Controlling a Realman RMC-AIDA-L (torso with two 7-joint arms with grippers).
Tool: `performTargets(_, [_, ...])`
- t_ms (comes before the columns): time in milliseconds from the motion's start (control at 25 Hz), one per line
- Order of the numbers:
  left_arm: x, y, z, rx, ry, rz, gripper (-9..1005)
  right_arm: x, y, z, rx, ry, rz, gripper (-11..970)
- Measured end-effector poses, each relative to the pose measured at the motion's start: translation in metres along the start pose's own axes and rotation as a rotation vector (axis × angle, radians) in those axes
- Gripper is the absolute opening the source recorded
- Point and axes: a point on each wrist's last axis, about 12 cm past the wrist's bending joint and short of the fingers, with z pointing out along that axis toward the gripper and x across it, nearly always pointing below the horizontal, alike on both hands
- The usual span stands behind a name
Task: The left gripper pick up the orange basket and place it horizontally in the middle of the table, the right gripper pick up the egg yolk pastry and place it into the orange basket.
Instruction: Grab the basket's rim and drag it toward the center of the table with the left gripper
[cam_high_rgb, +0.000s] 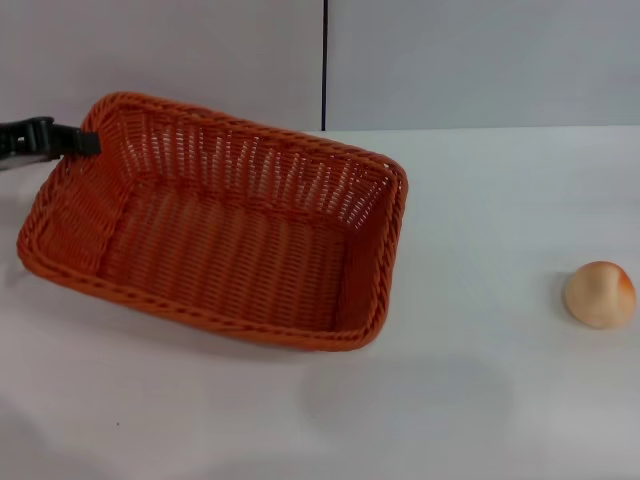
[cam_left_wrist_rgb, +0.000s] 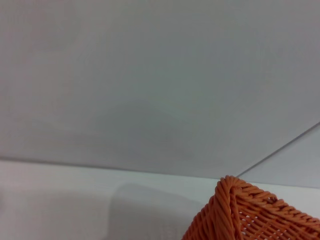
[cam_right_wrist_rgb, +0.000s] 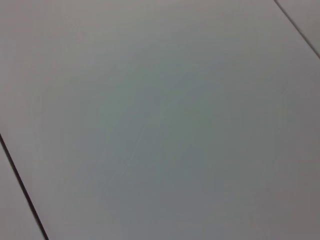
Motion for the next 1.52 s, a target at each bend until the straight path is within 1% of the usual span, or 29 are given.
performTargets(80, [0.009, 0.004, -0.003, 0.023, -0.019, -0.035, 177, -0.001, 0.001, 0.002, -0.005, -0.002, -0.001, 413])
performTargets(120, [0.017, 0.007, -0.006, 0.045, -0.038, -0.068, 177, -0.002, 0.002, 0.004, -0.011, -0.004, -0.002, 415])
performTargets(160, [0.017, 0.007, -0.006, 0.045, -0.038, -0.068, 177, -0.002, 0.002, 0.004, -0.011, -0.004, -0.002, 416])
performTargets(320, [0.039, 0.018, -0.013, 0.09, -0.078, -0.151, 178, -0.001, 0.005, 0.01, -0.024, 0.004, -0.004, 420])
performTargets(480, [0.046, 0.02, -0.013, 0.092, -0.071, -0.167, 187, 0.001, 0.008, 0.015, -0.035, 0.019, -0.007, 424])
performTargets(520, [0.051, 0.02, -0.012, 0.102, -0.055, -0.177, 192, 0.001, 0.01, 0.017, -0.039, 0.025, -0.009, 425])
performTargets(560, [0.051, 0.02, -0.012, 0.102, -0.055, -0.177, 196, 0.001, 0.01, 0.017, -0.039, 0.025, -0.009, 426])
performTargets(720, [0.062, 0.021, -0.006, 0.133, -0.023, -0.203, 213, 0.001, 0.012, 0.022, -0.053, 0.033, -0.016, 430])
performTargets(1080, [0.073, 0.024, -0.005, 0.14, -0.008, -0.228, 250, 0.001, 0.017, 0.03, -0.067, 0.046, -0.021, 439])
performTargets(1280, [0.077, 0.023, -0.006, 0.16, 0.012, -0.226, 271, -0.001, 0.018, 0.035, -0.074, 0.041, -0.025, 444])
performTargets(1520, [0.08, 0.019, -0.006, 0.183, 0.054, -0.219, 296, 0.0, 0.023, 0.042, -0.081, 0.044, -0.021, 450])
